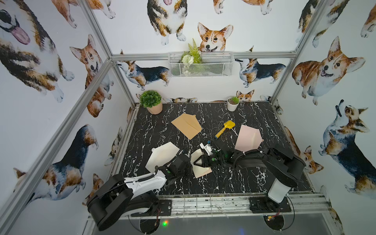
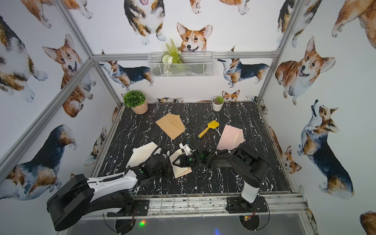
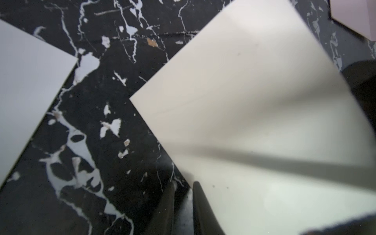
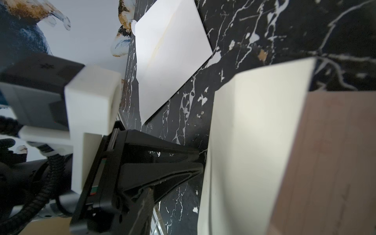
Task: Take the letter paper out of the envelope
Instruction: Unfold the letter paper at the center of the board.
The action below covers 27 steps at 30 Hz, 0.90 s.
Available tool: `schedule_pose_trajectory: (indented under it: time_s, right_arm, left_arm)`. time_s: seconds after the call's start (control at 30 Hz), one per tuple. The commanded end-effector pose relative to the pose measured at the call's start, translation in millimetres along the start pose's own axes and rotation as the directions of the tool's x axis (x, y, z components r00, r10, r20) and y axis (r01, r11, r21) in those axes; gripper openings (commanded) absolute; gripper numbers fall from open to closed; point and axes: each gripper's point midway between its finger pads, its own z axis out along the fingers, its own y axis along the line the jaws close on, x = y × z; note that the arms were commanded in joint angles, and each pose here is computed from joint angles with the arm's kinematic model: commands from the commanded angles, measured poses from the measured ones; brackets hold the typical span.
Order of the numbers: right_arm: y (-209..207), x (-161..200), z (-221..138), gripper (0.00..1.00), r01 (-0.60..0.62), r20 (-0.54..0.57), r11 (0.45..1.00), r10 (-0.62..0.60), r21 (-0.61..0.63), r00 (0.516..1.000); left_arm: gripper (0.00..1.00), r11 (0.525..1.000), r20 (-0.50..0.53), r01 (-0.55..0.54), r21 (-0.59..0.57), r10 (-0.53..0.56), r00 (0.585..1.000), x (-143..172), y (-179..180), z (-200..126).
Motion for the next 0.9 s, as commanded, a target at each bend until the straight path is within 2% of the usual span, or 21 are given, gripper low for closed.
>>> schedule_pose_trajectory:
  time_s: [0.0, 0.2, 0.37, 0.63, 0.73, 0.87]
  right_arm:
    - [2.5, -2.5, -0.6, 0.44, 0.007, 0.002, 1.0, -0.007, 0.008, 1.0]
    - [-8.8, 3.8, -0.5, 0.17, 0.021, -0.037, 0.997, -0.018, 0.073, 0.999]
    - [-19.3, 7.9, -9.2, 0.01, 0.057, -0.07, 0.984, -0.046, 0.167, 0.996]
    - [-24.8, 5.6, -38.7, 0.0, 0.194, -0.137, 0.926, -0.157, 0.325, 0.978]
    - [-27.4, -1.7, -56.3, 0.0, 0.277, -0.16, 0.871, -0.231, 0.405, 0.96]
    - [-34.3, -14.8, -89.6, 0.0, 0.393, -0.182, 0.75, -0.352, 0.531, 0.918]
  left_arm:
    - [0.21, 0.999, -0.032, 0.012, -0.05, -0.014, 0.999, 10.5, 11.5, -2.5]
    - [0.21, 0.999, -0.024, 0.005, -0.047, -0.006, 1.0, 6.3, 9.3, -5.0]
    - [0.21, 0.999, -0.003, 0.005, -0.045, -0.005, 1.0, 1.7, 8.4, -7.9]
    - [0.2, 0.999, 0.04, -0.004, -0.046, 0.006, 0.999, -8.2, 7.1, -15.3]
    - [0.2, 0.999, 0.061, -0.006, -0.048, 0.009, 0.998, -12.5, 7.1, -18.6]
    - [0.19, 0.999, 0.092, -0.005, -0.047, 0.01, 0.996, -17.7, 7.0, -24.1]
